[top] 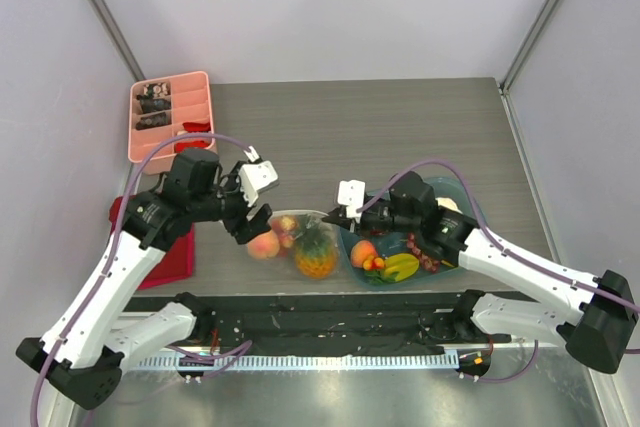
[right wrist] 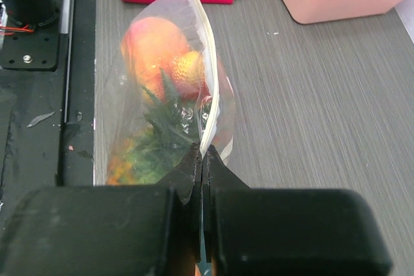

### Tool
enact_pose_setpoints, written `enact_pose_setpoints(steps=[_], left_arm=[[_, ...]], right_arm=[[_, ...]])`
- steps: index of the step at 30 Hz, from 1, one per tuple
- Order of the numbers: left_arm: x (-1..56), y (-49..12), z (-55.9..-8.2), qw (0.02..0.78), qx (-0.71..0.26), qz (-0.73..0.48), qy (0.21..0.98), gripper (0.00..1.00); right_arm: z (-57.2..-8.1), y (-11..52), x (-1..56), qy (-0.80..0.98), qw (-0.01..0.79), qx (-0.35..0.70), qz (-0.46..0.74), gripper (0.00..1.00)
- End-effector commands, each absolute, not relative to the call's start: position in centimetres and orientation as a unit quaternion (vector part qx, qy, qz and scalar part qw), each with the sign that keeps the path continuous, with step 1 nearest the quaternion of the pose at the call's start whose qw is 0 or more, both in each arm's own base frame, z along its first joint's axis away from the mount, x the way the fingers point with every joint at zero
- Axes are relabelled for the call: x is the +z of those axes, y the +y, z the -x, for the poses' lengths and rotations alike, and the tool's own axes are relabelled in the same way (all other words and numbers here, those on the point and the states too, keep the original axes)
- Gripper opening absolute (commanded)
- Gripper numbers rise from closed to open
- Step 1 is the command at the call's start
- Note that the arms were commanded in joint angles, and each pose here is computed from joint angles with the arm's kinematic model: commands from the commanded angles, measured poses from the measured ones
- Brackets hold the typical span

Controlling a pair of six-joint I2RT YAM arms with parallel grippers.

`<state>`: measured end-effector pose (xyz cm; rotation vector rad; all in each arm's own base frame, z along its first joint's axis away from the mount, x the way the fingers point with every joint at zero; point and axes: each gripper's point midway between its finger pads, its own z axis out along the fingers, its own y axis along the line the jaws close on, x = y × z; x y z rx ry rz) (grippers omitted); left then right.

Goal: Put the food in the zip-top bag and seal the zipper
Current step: Place the zipper food storage bag at the center of the board.

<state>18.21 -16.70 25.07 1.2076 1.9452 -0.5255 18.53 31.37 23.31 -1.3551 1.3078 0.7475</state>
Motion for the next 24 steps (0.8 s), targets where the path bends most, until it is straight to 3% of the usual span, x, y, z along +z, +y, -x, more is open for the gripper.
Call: enact_pose_setpoints(steps=[1,6,9,12,13,16,21,23,24], left_arm=[[23.8,-18.3,-18.1,0.376,-0.234,-0.536,0.718,0.71],[20.8,-18.1,-17.7,0.349,-0.23,-0.554,0.72,0.65],[20.2,-18.0,-17.7,0.35,-0.229,-0.544,0.727,0.53],[20.4,-17.9,-17.2,0.353,-0.233,-0.541,0.726,0.29],[20.4,-17.8,-17.0,0.351,-0.234,-0.541,0.728,0.17],[21.2,-17.6,-16.8,0.358,-0.233,-0.534,0.73,0.0],[23.1,-17.6,-17.2,0.37,-0.231,-0.513,0.739,0.0],[24.0,-17.6,-18.0,0.387,-0.221,-0.499,0.744,0.0],[24.1,-17.0,-19.0,0.395,-0.195,-0.491,0.752,0.0]], right_arm=[[-18.2,32.9,28.1,0.48,0.582,0.32,0.574,0.01],[-17.8,33.2,28.2,0.47,0.584,0.32,0.58,0.01],[-17.0,33.3,27.7,0.457,0.582,0.312,0.596,0.01],[-16.8,33.4,27.5,0.457,0.581,0.31,0.598,0.01],[-16.6,33.5,27.5,0.455,0.58,0.313,0.599,0.01],[-16.7,33.7,27.4,0.461,0.579,0.313,0.595,0.01],[-17.0,33.7,27.6,0.473,0.582,0.314,0.583,0.03],[-17.2,33.5,27.6,0.487,0.58,0.314,0.573,0.23],[-17.4,33.5,28.2,0.493,0.581,0.314,0.566,0.48]])
